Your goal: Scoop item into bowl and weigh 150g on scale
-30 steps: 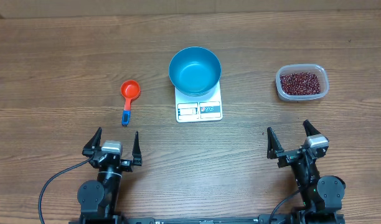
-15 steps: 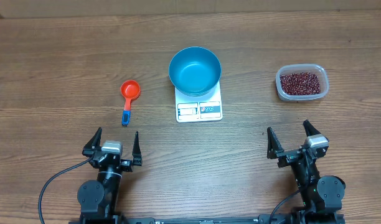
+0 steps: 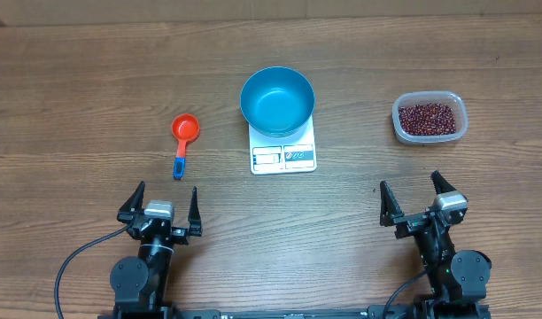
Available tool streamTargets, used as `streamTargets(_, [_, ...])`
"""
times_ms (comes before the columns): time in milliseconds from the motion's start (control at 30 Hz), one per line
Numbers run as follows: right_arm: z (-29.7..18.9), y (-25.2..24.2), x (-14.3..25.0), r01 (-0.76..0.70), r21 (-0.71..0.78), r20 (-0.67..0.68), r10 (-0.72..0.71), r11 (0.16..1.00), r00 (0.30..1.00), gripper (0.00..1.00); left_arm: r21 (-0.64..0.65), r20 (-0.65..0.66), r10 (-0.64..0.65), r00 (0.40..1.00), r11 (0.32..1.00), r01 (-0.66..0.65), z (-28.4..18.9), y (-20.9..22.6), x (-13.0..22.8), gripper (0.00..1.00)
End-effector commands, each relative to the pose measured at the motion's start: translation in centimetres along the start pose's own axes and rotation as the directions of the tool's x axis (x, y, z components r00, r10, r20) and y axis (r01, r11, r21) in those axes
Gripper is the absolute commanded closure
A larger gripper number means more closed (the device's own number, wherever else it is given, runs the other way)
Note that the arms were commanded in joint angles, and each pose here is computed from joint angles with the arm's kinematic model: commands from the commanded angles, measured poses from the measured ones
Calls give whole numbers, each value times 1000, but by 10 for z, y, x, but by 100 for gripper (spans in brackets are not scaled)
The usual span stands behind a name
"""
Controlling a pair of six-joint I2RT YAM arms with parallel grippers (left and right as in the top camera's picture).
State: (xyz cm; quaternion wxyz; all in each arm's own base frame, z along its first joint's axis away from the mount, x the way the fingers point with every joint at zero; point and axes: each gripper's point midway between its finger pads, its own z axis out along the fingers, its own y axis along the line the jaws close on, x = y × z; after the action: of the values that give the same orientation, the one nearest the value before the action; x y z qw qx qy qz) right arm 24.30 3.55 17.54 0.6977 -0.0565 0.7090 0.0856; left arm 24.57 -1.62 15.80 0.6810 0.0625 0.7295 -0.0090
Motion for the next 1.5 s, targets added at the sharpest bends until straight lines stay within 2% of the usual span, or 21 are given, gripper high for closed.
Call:
streamTargets(0, [0,-1,2,-3,6,3,3,1000,1000,0,-7,2,-18,1000,1000,18,0,1,0,0])
streamTargets(1133, [0,-1,2,-3,6,3,3,1000,1000,0,-6,-19,-60,998,998,60,-4,1,-5,0])
streamTargets(1467, [0,-1,2,-3,6,3,3,1000,1000,0,-18,-13,-59,998,998,59,-16,5,-36,0])
